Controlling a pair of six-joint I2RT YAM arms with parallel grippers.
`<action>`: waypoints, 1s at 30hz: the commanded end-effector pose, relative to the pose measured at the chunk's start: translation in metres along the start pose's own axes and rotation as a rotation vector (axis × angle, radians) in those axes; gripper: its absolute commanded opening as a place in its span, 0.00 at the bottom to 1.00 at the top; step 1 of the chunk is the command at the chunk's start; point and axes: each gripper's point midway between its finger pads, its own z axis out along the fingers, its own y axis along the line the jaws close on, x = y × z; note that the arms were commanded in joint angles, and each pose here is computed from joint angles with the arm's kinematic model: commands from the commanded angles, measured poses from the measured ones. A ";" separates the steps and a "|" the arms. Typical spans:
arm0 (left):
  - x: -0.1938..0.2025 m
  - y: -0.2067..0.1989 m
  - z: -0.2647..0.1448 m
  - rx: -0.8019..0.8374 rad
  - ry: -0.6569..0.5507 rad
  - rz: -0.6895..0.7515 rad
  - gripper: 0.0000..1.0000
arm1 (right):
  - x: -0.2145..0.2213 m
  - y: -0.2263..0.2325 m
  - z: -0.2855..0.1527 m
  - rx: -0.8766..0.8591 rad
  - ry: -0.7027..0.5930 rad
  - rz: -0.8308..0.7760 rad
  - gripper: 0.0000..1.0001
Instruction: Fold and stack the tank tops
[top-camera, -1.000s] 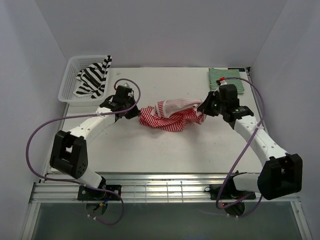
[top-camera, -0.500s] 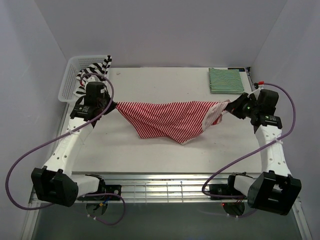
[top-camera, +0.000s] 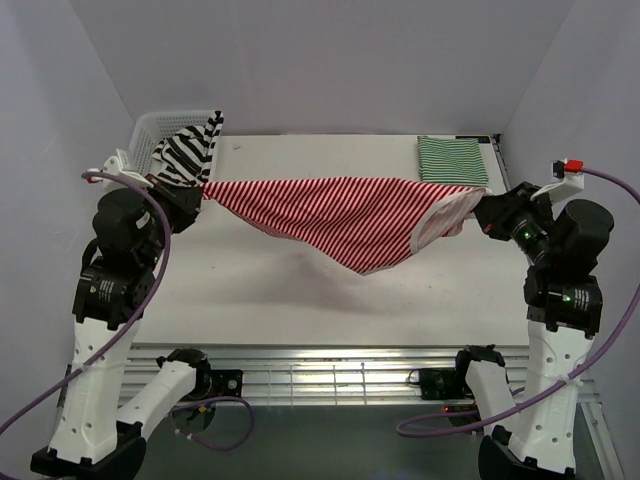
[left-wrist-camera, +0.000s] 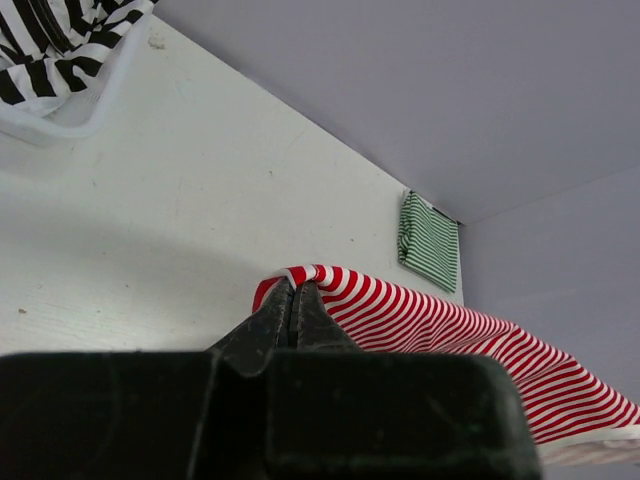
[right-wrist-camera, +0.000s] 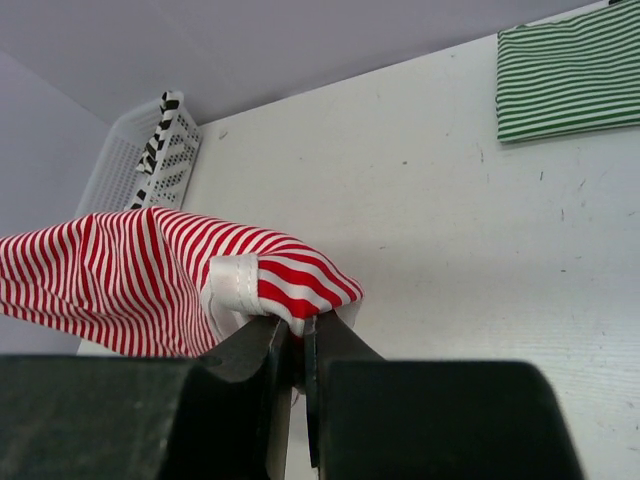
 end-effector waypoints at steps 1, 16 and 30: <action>0.006 0.003 -0.007 -0.013 0.035 -0.017 0.00 | 0.004 -0.010 -0.004 0.064 0.032 -0.007 0.08; 0.185 0.129 0.172 -0.449 0.579 0.001 0.95 | 0.126 -0.153 0.141 0.233 0.481 0.184 0.49; 0.203 0.148 0.169 -0.462 0.632 0.042 0.98 | 0.183 -0.131 0.102 0.443 0.643 -0.015 0.90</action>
